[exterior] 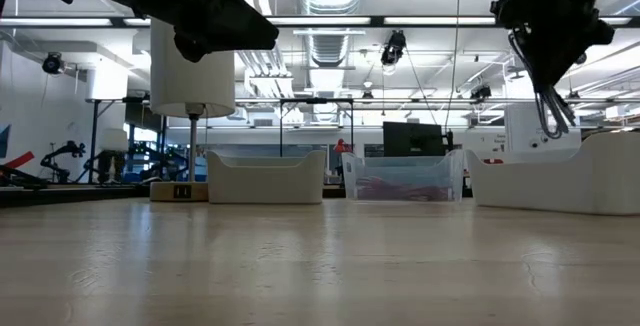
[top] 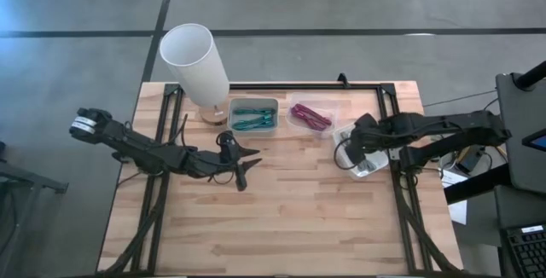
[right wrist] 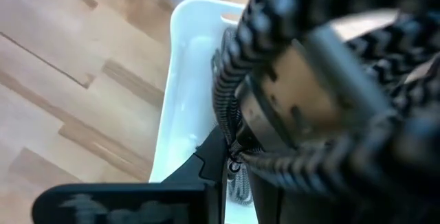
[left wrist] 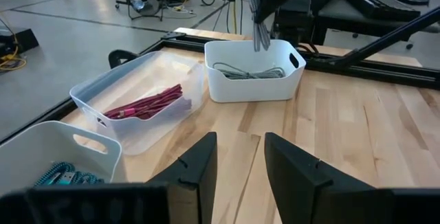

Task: Pick & Place USB Port
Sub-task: Put the black and white USB cable into the white bin

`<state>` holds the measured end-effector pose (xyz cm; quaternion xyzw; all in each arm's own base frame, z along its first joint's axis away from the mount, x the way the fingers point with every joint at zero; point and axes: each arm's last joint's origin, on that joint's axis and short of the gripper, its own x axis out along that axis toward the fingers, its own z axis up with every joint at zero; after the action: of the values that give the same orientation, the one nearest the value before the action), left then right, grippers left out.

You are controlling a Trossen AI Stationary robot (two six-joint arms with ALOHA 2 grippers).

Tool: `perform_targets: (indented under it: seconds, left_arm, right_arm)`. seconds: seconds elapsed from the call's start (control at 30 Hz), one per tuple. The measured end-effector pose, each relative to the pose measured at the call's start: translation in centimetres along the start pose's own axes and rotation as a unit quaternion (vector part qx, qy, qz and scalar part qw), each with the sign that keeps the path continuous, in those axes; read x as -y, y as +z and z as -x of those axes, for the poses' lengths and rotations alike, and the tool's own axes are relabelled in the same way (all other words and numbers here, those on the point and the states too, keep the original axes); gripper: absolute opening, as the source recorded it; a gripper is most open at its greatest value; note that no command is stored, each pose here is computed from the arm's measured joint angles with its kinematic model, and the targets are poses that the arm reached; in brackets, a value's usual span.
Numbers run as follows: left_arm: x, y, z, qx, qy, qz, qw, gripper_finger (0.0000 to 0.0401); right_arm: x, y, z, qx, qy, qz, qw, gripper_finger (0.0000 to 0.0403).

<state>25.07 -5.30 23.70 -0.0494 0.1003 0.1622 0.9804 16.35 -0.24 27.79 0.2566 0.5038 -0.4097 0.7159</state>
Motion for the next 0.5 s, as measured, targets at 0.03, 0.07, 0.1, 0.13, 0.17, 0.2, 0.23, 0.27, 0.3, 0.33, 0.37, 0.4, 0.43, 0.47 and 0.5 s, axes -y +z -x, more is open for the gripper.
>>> perform_targets:
  seconds: [0.03, 0.07, 0.1, 0.13, 0.17, 0.2, 0.23, 0.27, 0.3, 0.33, 0.37, 0.4, 0.43, 0.47, 0.5]
  left_arm:
    - [0.0, 0.0, 0.0, 0.0, 0.0, 0.0, 1.0, 0.0122]
    - [0.0, 0.0, 0.0, 0.0, 0.0, 0.0, 1.0, 0.0122]
    - [0.0, 0.0, 0.0, 0.0, 0.0, 0.0, 1.0, 0.0122]
    - [0.0, 0.0, 0.0, 0.0, 0.0, 0.0, 1.0, 0.0122]
    - [0.0, 0.0, 0.0, 0.0, 0.0, 0.0, 1.0, 0.0122]
    - [0.0, 0.0, 0.0, 0.0, 0.0, 0.0, 1.0, 0.0122]
    - [0.0, 0.0, 0.0, 0.0, 0.0, 0.0, 1.0, 0.0122]
    - [0.0, 0.0, 0.0, 0.0, 0.0, 0.001, 1.0, 0.0122]
    - [0.0, 0.0, 0.0, 0.0, 0.0, 0.001, 1.0, 0.0122]
    - [0.0, 0.0, 0.0, 0.0, 0.0, 0.001, 1.0, 0.0122]
    - [0.0, 0.0, 0.0, 0.0, 0.0, 0.001, 1.0, 0.0122]
    - [0.0, 0.0, 0.0, 0.0, 0.0, 0.001, 1.0, 0.0122]
    - [0.0, 0.0, 0.0, 0.0, 0.0, 0.001, 1.0, 0.0122]
    - [0.0, 0.0, 0.0, 0.0, 0.0, 0.001, 1.0, 0.0122]
    - [0.0, 0.0, 0.0, 0.0, 0.0, 0.001, 1.0, 0.0122]
  right_arm:
    - [-0.1, 0.0, -0.1, -0.004, -0.002, 0.001, 1.0, 0.0034]
    - [-0.2, 0.0, -0.3, -0.008, -0.006, 0.002, 1.0, 0.0034]
    - [-0.2, -0.1, -0.5, -0.012, -0.012, 0.004, 1.0, 0.0034]
    - [-0.3, -0.2, -0.7, -0.016, -0.016, 0.006, 1.0, 0.0034]
    - [-0.4, -0.2, -1.0, -0.023, -0.019, 0.008, 1.0, 0.0034]
    - [-0.5, -0.3, -1.2, -0.029, -0.021, 0.009, 0.999, 0.0034]
    - [-0.6, -0.4, -1.5, -0.035, -0.024, 0.011, 0.999, 0.0034]
    - [-0.6, -0.5, -1.7, -0.041, -0.029, 0.013, 0.999, 0.0034]
    - [-0.6, -0.6, -1.9, -0.044, -0.032, 0.015, 0.998, 0.0034]
    - [-0.7, -0.6, -2.1, -0.048, -0.036, 0.014, 0.998, 0.0034]
    - [-0.7, -0.7, -2.3, -0.051, -0.04, 0.013, 0.998, 0.0034]
    - [-0.8, -0.7, -2.5, -0.053, -0.043, 0.012, 0.998, 0.0034]
    - [-0.8, -0.8, -2.7, -0.055, -0.047, 0.012, 0.997, 0.0034]
    - [-0.9, -0.8, -2.8, -0.057, -0.05, 0.013, 0.997, 0.0034]
    - [-0.9, -0.8, -2.9, -0.058, -0.053, 0.014, 0.997, 0.0034]
